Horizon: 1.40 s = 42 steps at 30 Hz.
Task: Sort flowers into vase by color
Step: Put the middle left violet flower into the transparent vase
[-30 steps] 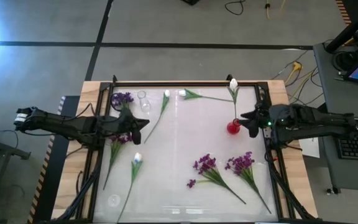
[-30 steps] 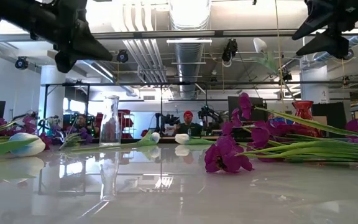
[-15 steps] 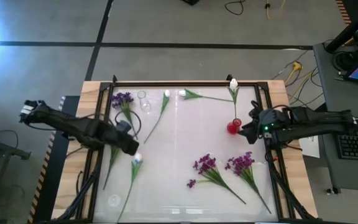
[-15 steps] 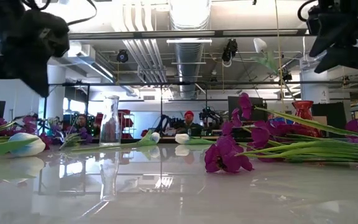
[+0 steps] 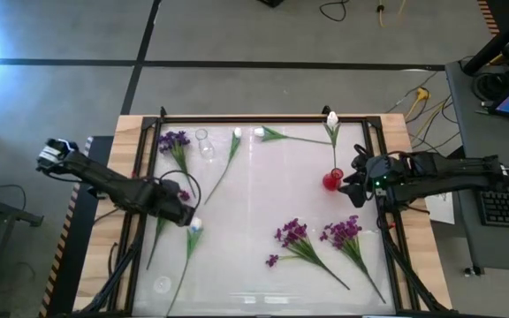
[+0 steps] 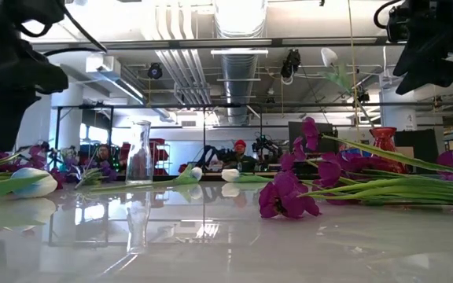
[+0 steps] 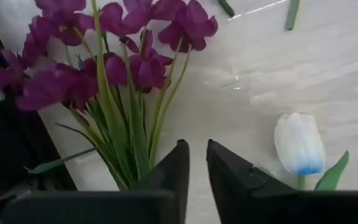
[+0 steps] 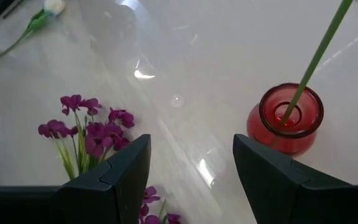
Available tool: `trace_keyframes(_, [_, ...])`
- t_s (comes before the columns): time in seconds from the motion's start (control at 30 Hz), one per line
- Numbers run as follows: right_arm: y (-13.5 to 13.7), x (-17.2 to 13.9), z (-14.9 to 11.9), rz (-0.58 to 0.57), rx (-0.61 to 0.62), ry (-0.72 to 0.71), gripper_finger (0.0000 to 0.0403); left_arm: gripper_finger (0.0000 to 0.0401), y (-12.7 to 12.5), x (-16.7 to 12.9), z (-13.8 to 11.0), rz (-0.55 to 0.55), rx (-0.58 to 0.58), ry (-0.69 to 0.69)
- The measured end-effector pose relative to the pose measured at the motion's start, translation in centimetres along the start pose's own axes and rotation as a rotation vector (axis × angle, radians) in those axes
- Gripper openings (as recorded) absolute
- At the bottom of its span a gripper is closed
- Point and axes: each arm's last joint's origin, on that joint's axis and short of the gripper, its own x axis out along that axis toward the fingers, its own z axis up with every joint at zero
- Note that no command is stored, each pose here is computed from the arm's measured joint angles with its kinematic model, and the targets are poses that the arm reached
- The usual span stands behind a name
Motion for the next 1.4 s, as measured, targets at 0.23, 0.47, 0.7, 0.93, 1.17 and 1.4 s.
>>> trace_keyframes(0.23, [0.0, 0.0, 0.0, 0.0, -0.007, 0.0, 0.0219, 0.014, 0.1, 0.6, -0.8, 0.097, -0.045, 0.0])
trace_keyframes(0.47, [0.0, 0.0, 0.0, -0.001, -0.008, 0.0, 0.0219, 0.02, -0.3, 1.3, -1.7, 0.144, -0.046, 0.043])
trace_keyframes(0.7, [0.0, 0.0, 0.0, -0.006, -0.008, -0.005, 0.0219, 0.021, -0.8, 2.3, -1.9, 0.209, -0.051, 0.026])
trace_keyframes(0.93, [0.0, 0.0, 0.0, -0.007, -0.007, -0.005, 0.0219, 0.021, -1.1, 3.1, -1.8, 0.261, -0.063, 0.024])
trace_keyframes(1.17, [0.0, 0.0, 0.0, -0.007, 0.006, -0.005, 0.0219, 0.021, -1.2, 3.3, -1.9, 0.313, -0.075, 0.069])
trace_keyframes(1.4, [0.0, 0.0, 0.0, -0.007, 0.012, -0.007, 0.0219, 0.021, -1.3, 3.7, -1.9, 0.336, -0.068, 0.066])
